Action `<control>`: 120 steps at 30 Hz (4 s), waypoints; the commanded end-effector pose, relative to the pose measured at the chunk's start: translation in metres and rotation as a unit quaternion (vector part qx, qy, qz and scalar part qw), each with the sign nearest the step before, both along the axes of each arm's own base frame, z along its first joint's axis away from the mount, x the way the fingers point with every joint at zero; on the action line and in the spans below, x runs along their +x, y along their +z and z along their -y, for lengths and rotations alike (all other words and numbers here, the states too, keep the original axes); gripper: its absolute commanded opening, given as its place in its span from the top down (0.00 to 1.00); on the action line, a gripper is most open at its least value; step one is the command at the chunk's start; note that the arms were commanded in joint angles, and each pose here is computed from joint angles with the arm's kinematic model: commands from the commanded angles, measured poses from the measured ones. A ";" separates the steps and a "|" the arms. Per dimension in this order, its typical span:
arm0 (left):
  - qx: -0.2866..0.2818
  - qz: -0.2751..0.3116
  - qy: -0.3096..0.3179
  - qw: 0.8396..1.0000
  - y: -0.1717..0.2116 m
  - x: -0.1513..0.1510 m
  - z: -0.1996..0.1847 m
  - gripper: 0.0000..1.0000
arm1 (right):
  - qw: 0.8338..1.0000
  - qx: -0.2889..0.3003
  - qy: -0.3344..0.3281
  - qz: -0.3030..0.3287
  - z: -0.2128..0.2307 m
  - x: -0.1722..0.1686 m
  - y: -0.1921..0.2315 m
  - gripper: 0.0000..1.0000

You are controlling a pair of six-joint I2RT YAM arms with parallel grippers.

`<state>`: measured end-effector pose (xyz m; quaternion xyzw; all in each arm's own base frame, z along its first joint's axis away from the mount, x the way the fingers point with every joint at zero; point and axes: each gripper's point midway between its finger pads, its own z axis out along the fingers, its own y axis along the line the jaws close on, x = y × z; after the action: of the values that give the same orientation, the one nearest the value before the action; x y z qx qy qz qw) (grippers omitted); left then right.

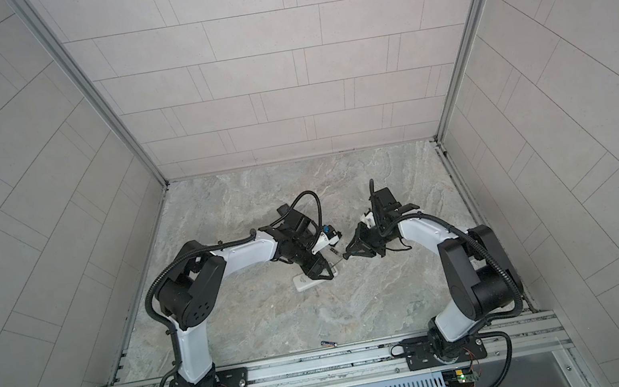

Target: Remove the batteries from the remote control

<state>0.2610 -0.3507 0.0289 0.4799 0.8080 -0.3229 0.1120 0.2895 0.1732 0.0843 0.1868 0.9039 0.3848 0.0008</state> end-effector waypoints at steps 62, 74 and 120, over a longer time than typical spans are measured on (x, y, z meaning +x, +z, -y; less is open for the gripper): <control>0.027 -0.059 0.006 0.998 -0.016 -0.009 -0.009 0.60 | 0.952 -0.186 0.075 0.231 -0.010 -0.012 0.027 1.00; 0.023 -0.070 0.013 0.997 -0.014 -0.008 -0.009 0.60 | 0.913 -0.204 0.097 0.339 -0.022 -0.021 0.044 1.00; 0.017 -0.087 0.016 0.996 -0.015 -0.009 -0.006 0.60 | 0.884 -0.246 0.171 0.358 -0.039 -0.029 0.032 1.00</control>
<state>0.2614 -0.3519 0.0310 0.4466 0.8156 -0.3600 0.0757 0.2573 0.2166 0.1194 -0.1148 0.9219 0.2200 0.2975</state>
